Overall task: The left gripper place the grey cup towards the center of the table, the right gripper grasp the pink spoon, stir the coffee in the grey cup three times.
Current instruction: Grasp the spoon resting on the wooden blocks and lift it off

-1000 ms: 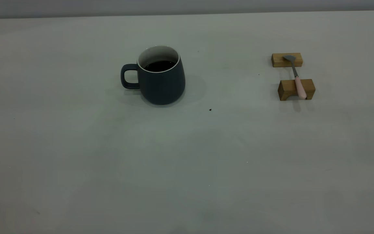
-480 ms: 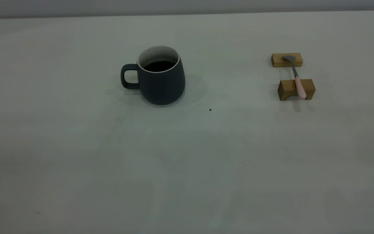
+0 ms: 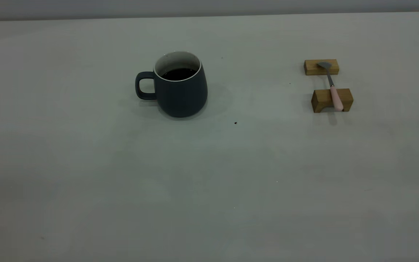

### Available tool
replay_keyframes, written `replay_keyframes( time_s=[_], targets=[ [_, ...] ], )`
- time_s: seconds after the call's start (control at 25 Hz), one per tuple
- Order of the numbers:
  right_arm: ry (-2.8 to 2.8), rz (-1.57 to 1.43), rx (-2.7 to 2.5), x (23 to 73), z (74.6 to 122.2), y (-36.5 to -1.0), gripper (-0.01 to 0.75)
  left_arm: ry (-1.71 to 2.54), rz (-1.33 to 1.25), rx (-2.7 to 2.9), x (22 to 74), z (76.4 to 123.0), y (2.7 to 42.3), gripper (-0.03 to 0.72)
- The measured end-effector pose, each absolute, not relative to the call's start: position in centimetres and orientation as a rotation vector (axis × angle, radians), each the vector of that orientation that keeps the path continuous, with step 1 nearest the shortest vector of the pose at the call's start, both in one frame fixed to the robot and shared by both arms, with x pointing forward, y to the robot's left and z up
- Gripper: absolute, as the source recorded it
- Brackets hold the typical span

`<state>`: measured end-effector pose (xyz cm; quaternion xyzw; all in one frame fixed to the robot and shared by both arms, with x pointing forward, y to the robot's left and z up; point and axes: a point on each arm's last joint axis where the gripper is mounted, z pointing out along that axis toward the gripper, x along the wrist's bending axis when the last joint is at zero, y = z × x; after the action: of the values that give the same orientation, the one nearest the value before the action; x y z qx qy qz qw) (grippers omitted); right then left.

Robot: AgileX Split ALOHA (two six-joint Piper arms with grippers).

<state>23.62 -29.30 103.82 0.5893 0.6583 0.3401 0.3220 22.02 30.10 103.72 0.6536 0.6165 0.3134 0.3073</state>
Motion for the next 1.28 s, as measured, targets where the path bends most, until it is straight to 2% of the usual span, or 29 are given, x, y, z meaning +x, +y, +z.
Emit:
replay_keyframes(
  time_s=[1.08,1.28],
  targets=[
    [1.728,0.913,1.556,23.6,103.8,-29.2,0.237,1.645,0.815,1.74,22.2,103.2,30.1,0.299],
    [1.756,0.907,1.585,24.5,105.2,-29.1,0.292,1.645,0.815,1.74,22.2,103.2,30.1,0.299]
  ],
)
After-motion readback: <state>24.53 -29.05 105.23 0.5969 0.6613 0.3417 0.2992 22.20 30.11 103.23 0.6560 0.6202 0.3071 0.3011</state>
